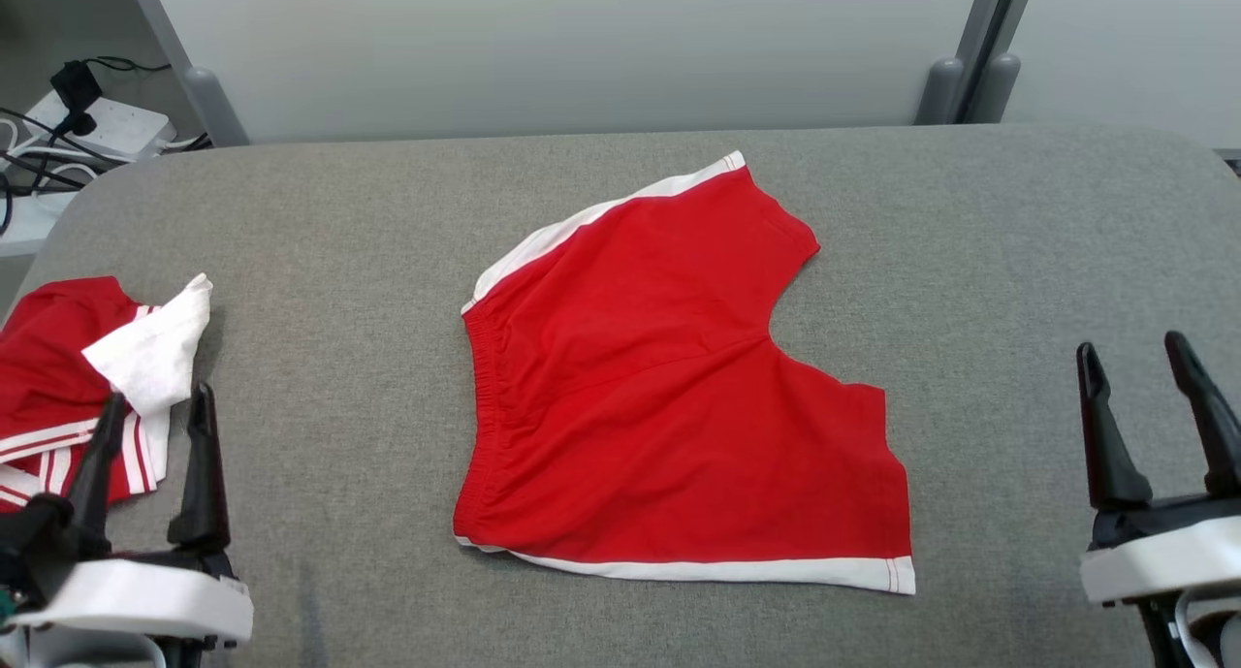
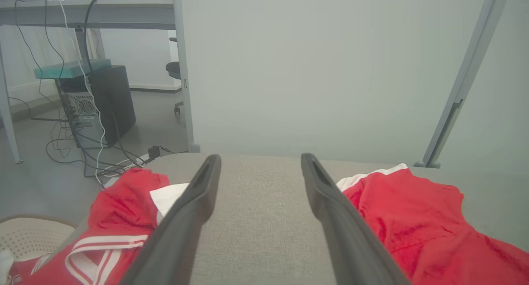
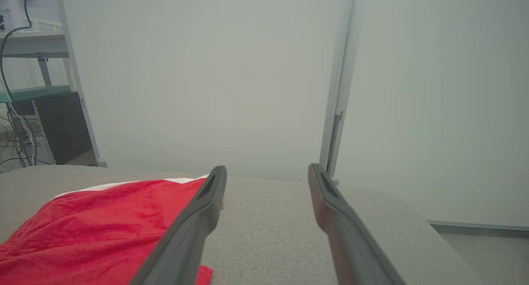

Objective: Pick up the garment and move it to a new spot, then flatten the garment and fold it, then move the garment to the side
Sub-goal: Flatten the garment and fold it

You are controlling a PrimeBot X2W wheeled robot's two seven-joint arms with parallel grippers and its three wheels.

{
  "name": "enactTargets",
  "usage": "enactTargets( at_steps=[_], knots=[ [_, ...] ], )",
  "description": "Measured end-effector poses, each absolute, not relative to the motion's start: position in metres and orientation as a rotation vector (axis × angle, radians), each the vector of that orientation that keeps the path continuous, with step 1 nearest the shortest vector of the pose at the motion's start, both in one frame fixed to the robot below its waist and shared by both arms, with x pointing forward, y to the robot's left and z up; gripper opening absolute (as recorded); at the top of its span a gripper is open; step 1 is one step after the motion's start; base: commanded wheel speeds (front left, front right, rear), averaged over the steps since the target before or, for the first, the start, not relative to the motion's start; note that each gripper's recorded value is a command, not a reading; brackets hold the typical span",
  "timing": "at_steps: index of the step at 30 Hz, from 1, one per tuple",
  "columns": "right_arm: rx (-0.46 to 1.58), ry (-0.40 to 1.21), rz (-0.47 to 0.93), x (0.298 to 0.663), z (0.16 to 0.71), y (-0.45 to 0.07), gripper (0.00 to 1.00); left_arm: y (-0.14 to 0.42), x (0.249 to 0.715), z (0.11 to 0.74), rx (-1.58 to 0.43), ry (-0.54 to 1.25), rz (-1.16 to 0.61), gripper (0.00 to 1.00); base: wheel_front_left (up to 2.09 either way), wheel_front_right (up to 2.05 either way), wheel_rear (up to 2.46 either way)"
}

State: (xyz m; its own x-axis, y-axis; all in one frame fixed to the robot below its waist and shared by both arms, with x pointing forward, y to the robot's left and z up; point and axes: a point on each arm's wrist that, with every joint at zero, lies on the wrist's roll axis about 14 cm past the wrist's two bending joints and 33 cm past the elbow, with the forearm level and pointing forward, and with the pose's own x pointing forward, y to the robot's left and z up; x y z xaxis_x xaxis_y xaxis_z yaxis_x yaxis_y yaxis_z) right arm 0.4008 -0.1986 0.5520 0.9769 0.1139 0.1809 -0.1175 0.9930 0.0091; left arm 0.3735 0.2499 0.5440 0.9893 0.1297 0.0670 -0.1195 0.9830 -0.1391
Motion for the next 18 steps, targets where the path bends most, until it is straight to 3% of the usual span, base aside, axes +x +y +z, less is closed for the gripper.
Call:
enactTargets(
  at_steps=[11, 18],
  knots=[
    [0.049, -0.095, 0.097, 0.368, 0.517, -0.192, 1.00, 0.239, 0.342, 0.514, -0.132, -0.032, 0.036, 1.00, 0.00, 0.00, 0.00],
    [0.085, -0.068, 0.099, 0.360, 0.508, -0.187, 1.00, 0.248, 0.338, 0.506, -0.185, -0.035, 0.102, 1.00, 0.00, 0.00, 0.00]
  ],
)
